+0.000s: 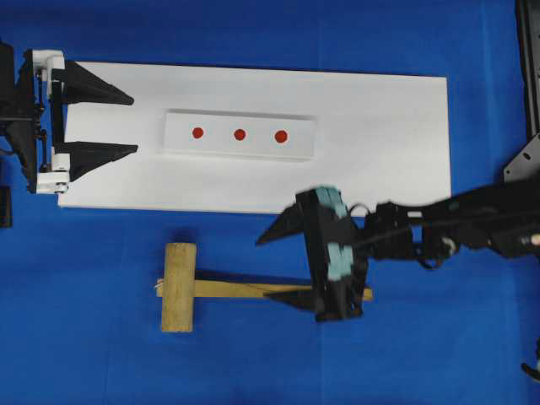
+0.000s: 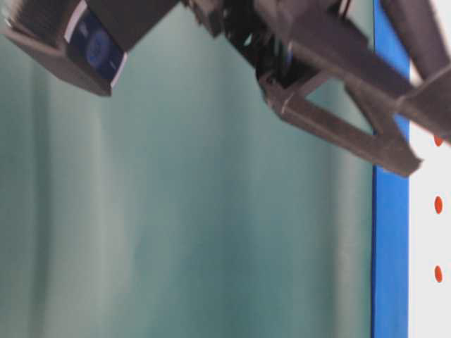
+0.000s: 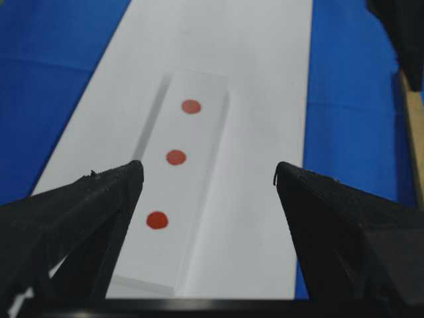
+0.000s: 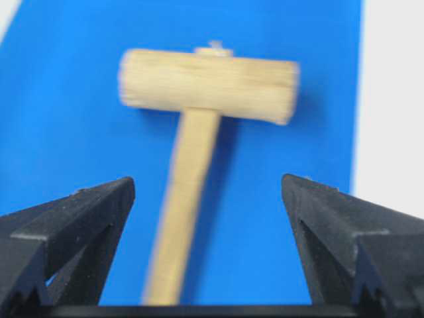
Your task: Hit the mark with a hammer.
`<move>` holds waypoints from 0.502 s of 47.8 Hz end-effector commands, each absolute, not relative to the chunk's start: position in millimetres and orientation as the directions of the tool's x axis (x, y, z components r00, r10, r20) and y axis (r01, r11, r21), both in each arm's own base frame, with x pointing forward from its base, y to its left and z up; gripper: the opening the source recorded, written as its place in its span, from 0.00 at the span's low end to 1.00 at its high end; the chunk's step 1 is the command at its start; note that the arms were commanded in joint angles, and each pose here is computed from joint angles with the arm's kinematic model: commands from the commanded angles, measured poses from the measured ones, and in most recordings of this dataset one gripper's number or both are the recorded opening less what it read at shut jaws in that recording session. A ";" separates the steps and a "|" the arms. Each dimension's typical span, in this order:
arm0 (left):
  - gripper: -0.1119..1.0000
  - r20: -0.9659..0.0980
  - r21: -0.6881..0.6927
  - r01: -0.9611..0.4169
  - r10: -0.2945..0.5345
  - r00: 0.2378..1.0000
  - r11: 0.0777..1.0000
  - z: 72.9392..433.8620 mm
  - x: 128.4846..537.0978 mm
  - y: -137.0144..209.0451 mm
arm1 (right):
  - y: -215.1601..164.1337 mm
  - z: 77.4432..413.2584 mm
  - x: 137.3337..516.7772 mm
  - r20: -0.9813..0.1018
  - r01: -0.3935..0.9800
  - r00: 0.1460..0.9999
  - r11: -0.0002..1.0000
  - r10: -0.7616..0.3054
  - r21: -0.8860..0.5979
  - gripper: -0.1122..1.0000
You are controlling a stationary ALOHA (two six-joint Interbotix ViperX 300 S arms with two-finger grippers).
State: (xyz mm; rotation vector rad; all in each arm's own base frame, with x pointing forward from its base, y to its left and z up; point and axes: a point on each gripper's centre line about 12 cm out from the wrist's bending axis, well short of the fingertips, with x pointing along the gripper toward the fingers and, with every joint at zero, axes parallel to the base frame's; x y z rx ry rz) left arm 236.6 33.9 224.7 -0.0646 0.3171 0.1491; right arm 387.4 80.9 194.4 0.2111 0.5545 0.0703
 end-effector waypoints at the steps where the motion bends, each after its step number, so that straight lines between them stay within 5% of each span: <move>1: 0.80 -0.293 -0.040 -0.152 0.134 0.947 0.988 232.2 240.0 33.6 | 59.8 211.6 388.2 -0.489 0.012 0.867 0.978 0.094 0.209 0.84; 16: 0.80 -0.293 -0.040 -0.151 0.133 0.947 0.988 232.2 240.0 33.3 | -23.6 216.1 380.3 -0.522 0.141 0.852 0.980 -0.047 0.142 0.84; 24: 0.80 -0.290 -0.040 -0.151 0.133 0.948 0.988 233.2 240.1 33.3 | -38.4 217.6 375.0 -0.538 0.158 0.841 0.977 -0.059 0.140 0.84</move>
